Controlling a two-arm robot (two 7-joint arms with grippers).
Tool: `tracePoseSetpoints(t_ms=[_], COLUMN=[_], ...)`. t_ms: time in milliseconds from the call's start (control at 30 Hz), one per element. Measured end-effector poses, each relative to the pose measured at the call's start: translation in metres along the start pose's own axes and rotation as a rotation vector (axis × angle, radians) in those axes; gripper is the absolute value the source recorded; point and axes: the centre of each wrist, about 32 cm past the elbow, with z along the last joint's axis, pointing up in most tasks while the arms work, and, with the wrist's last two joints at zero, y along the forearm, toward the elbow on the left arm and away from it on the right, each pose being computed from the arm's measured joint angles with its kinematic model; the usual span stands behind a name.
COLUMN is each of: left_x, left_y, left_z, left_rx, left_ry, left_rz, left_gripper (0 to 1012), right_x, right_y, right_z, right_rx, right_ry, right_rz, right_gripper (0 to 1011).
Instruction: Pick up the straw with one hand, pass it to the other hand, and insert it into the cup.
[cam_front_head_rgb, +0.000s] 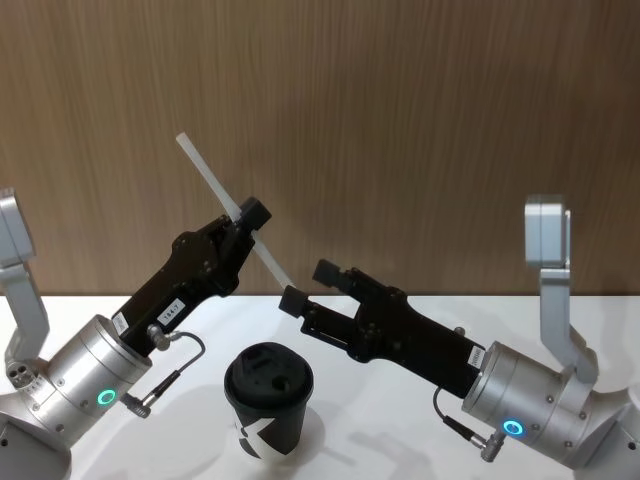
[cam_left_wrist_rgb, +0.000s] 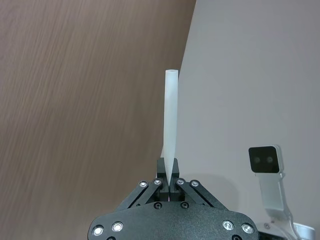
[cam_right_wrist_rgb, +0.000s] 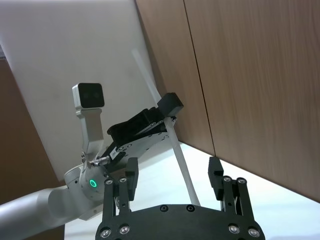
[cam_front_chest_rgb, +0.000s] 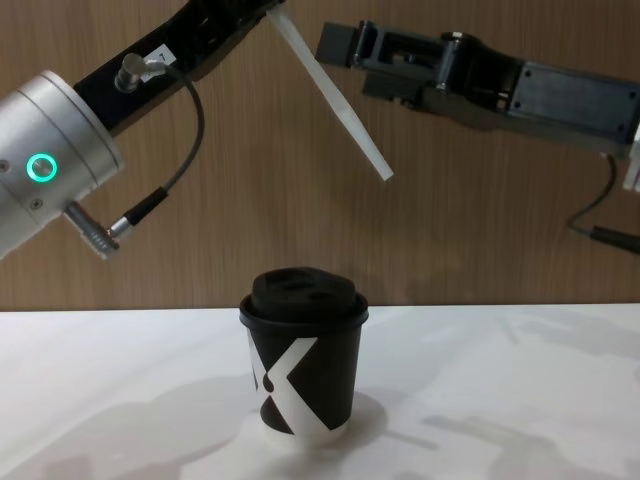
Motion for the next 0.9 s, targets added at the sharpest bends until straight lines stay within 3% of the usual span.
tracePoseSetpoints(t_ms=[233, 633, 900], left_x=[-0.0011, -0.0029, -0.0035], left_y=[0.0011, 0.0022, 0.0038], left_z=[0.0057, 0.0154, 0.0180], left_rx=[0.032, 0.101, 0.142], left_ry=[-0.041, -0.110, -0.143], left_rz=[0.002, 0.007, 0.016], left_gripper=[5, 6, 5], right_x=[0.000, 0.001, 0.001], right_y=[-0.006, -0.020, -0.025], right_z=[0.002, 0.001, 0.001], right_rx=[0.016, 0.031, 0.034], right_ry=[-0.004, 0.000, 0.002], right_rz=[-0.012, -0.045, -0.056], right_gripper=[1001, 1001, 1001])
